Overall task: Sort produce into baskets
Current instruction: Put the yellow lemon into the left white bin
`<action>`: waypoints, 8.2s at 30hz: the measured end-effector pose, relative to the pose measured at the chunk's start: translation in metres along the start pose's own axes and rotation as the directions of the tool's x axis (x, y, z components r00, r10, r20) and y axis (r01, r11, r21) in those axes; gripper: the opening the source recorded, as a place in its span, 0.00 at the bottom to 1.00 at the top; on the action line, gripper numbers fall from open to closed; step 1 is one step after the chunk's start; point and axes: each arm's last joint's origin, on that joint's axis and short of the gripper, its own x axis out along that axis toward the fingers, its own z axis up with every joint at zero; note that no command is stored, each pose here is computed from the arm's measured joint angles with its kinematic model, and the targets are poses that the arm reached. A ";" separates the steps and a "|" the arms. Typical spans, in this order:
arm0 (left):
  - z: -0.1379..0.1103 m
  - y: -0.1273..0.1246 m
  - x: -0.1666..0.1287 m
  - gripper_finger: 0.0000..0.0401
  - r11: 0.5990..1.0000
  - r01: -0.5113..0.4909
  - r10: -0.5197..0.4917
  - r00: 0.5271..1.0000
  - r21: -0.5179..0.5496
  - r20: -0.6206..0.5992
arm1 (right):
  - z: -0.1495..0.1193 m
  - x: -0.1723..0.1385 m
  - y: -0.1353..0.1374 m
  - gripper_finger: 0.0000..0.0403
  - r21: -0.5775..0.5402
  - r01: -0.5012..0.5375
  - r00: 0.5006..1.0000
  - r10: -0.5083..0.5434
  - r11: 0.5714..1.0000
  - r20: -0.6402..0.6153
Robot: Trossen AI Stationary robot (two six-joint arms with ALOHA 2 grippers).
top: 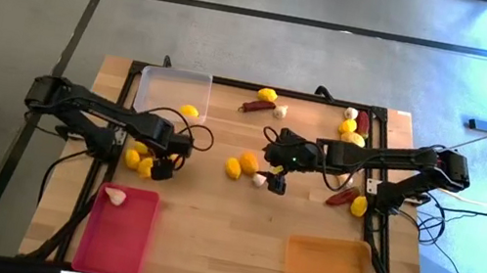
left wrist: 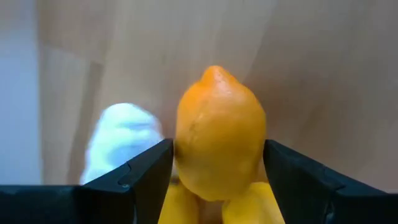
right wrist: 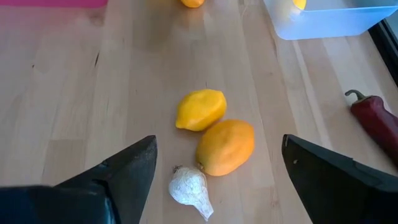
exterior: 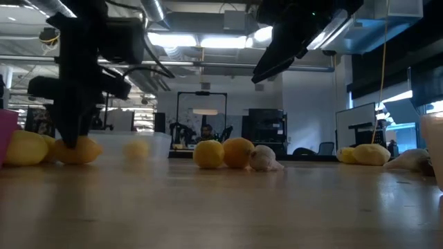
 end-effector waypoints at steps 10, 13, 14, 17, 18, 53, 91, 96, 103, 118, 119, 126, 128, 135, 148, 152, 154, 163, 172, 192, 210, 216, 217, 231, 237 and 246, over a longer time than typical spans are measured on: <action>0.007 -0.004 0.014 0.57 0.999 -0.014 0.016 0.999 0.043 -0.045 | 0.000 0.000 0.000 0.84 0.000 0.000 1.000 0.000 1.000 0.003; 0.007 -0.003 0.012 0.53 0.999 -0.011 0.012 1.000 0.042 -0.026 | 0.000 0.000 0.000 0.84 0.000 0.000 1.000 0.000 1.000 0.003; 0.007 -0.004 0.011 0.53 0.999 -0.008 0.008 1.000 0.042 -0.012 | 0.000 0.000 0.000 0.84 0.000 0.000 1.000 0.000 1.000 0.004; 0.006 -0.003 0.004 0.52 0.999 0.000 -0.001 1.000 0.039 0.022 | 0.001 0.000 0.000 0.84 0.000 0.000 1.000 0.000 1.000 0.005; 0.006 -0.002 0.001 0.52 0.999 0.004 -0.005 0.999 0.037 0.037 | 0.001 0.000 0.000 0.84 0.000 0.000 1.000 0.000 1.000 0.006; -0.013 0.080 -0.068 0.52 0.790 -0.256 0.522 0.758 -0.557 0.391 | 0.001 0.000 0.000 0.84 -0.001 0.000 1.000 0.000 1.000 0.008; -0.015 0.139 -0.029 0.69 0.689 -0.317 0.462 0.885 -0.652 0.057 | -0.008 0.028 0.003 0.84 -0.011 -0.001 0.998 0.000 1.000 -0.060; -0.010 0.123 -0.053 0.69 0.740 -0.218 0.455 0.859 -0.636 0.235 | -0.008 0.028 0.003 0.84 -0.009 0.005 0.998 -0.006 1.000 -0.060; 0.008 0.093 -0.074 0.69 0.841 0.001 0.343 0.773 -0.541 0.534 | -0.008 0.028 0.001 0.84 0.022 0.078 0.995 -0.076 0.997 -0.062; 0.055 0.033 -0.057 0.69 0.909 0.301 0.022 0.659 -0.290 0.752 | -0.009 0.028 0.001 0.84 0.026 0.069 0.995 -0.068 0.997 -0.071; 0.058 0.029 -0.055 0.69 0.912 0.305 0.011 0.653 -0.276 0.757 | -0.009 0.028 0.001 0.84 0.026 0.070 0.995 -0.068 0.997 -0.071; 0.078 0.003 -0.031 0.69 0.910 0.335 -0.043 0.661 -0.243 0.750 | -0.011 0.028 0.001 0.84 0.032 0.053 0.994 -0.050 0.998 -0.092; 0.083 -0.004 -0.022 0.69 0.904 0.348 -0.053 0.668 -0.249 0.742 | -0.011 0.028 0.002 0.84 0.036 0.045 0.995 -0.041 0.998 -0.093; 0.094 -0.021 0.007 0.69 0.897 0.356 -0.075 0.706 -0.261 0.705 | -0.011 0.028 0.002 0.84 0.044 0.045 0.995 -0.041 0.998 -0.096; 0.096 -0.032 0.041 0.70 0.922 0.287 -0.069 0.784 -0.261 0.617 | -0.013 0.027 0.002 0.84 0.059 0.047 0.993 -0.040 0.997 -0.113; 0.094 -0.025 0.038 0.70 0.925 0.251 -0.031 0.797 -0.284 0.604 | -0.014 0.027 0.002 0.84 0.058 0.048 0.992 -0.040 0.997 -0.121; 0.092 -0.020 0.033 0.69 0.924 0.218 0.014 0.800 -0.313 0.600 | -0.014 0.027 0.002 0.84 0.057 0.048 0.992 -0.040 0.997 -0.122; 0.090 -0.023 0.007 0.69 0.931 0.288 -0.059 0.728 -0.226 0.683 | -0.014 0.029 0.002 0.84 0.057 0.048 0.991 -0.040 0.997 -0.125; 0.097 -0.044 0.016 0.69 0.929 0.302 -0.055 0.682 -0.212 0.729 | -0.017 0.033 0.002 0.84 0.059 0.049 0.989 -0.040 0.997 -0.141; 0.095 -0.026 0.024 0.69 0.994 0.059 0.009 0.796 -0.091 0.605 | -0.016 0.033 0.002 0.84 0.060 0.050 0.989 -0.041 0.997 -0.140; 0.109 -0.042 0.021 0.69 0.918 0.235 0.086 0.669 -0.319 0.738 | -0.016 0.033 0.002 0.84 0.062 0.049 0.990 -0.041 0.997 -0.132; 0.110 -0.050 0.033 0.69 0.917 0.214 0.110 0.675 -0.336 0.730 | -0.015 0.033 0.002 0.84 0.060 0.049 0.990 -0.041 0.997 -0.131; 0.110 -0.050 0.035 0.69 0.919 0.210 0.110 0.677 -0.335 0.728 | -0.015 0.033 0.002 0.84 0.060 0.049 0.990 -0.041 0.997 -0.132; 0.115 -0.038 0.044 0.69 0.914 0.252 0.052 0.704 -0.318 0.708 | -0.015 0.033 0.002 0.84 0.059 0.049 0.991 -0.041 0.997 -0.131; 0.115 -0.037 0.045 0.58 0.921 0.240 0.051 0.705 -0.305 0.708 | -0.015 0.033 0.002 0.84 0.057 0.049 0.991 -0.041 0.997 -0.131; 0.115 -0.037 0.044 0.39 0.939 0.209 0.051 0.703 -0.275 0.709 | -0.015 0.033 0.002 0.84 0.055 0.048 0.991 -0.041 0.997 -0.131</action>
